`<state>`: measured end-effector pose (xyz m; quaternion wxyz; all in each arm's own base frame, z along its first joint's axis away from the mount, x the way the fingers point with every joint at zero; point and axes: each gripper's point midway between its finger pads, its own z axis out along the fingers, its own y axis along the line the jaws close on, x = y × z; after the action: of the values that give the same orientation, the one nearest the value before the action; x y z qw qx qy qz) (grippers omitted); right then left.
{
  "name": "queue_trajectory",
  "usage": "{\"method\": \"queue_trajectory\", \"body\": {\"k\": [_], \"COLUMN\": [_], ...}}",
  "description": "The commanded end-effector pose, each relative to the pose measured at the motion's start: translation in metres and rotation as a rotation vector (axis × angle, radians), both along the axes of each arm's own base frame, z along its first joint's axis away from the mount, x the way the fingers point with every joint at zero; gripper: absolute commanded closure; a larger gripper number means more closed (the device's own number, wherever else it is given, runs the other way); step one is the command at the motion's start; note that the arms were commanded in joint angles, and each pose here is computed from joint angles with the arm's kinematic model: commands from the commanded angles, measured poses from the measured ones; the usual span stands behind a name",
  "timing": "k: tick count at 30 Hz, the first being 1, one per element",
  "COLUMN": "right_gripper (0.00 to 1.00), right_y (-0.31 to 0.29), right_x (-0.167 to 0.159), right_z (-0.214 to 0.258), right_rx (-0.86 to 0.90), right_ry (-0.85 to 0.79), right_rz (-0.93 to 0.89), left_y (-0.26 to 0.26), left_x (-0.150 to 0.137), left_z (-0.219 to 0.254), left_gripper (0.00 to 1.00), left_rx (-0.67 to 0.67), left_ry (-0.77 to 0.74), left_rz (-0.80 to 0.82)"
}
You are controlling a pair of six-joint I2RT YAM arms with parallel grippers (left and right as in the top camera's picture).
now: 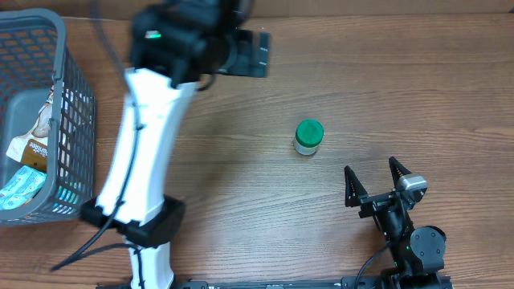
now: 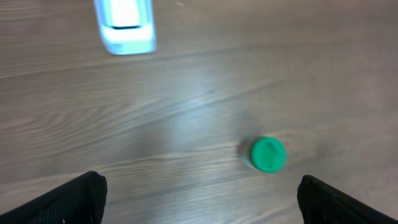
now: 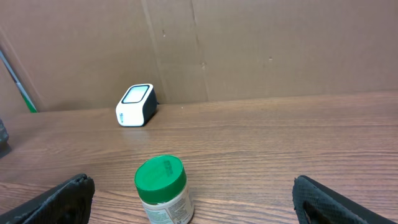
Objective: Scan the item barcode
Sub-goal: 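Move the left gripper back into the basket toward the brown-labelled bag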
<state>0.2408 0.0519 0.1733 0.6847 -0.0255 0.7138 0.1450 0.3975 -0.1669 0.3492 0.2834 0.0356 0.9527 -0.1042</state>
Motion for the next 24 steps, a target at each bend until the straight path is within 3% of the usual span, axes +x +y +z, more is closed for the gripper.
{"method": "queue_trajectory", "body": {"k": [1, 13, 24], "right_gripper": [0.0, 0.0, 0.0], "right_y": [-0.001, -0.001, -0.001], "right_x": [0.0, 0.0, 0.0], "right_z": [-0.002, -0.002, -0.002], "right_rx": [0.001, 0.001, 0.001], "right_ry": [-0.005, -0.005, -0.005], "right_rz": [-0.005, -0.005, -0.005], "left_y": [0.056, 0.249, 0.368], "left_x": [-0.009, -0.049, -0.092], "left_z": [0.036, 0.077, 0.027], "left_gripper": [0.0, 0.0, 0.06], "left_rx": [-0.014, -0.002, 0.02], "left_ry": [-0.08, -0.176, -0.002], "left_rz": [0.138, 0.687, 1.073]}}
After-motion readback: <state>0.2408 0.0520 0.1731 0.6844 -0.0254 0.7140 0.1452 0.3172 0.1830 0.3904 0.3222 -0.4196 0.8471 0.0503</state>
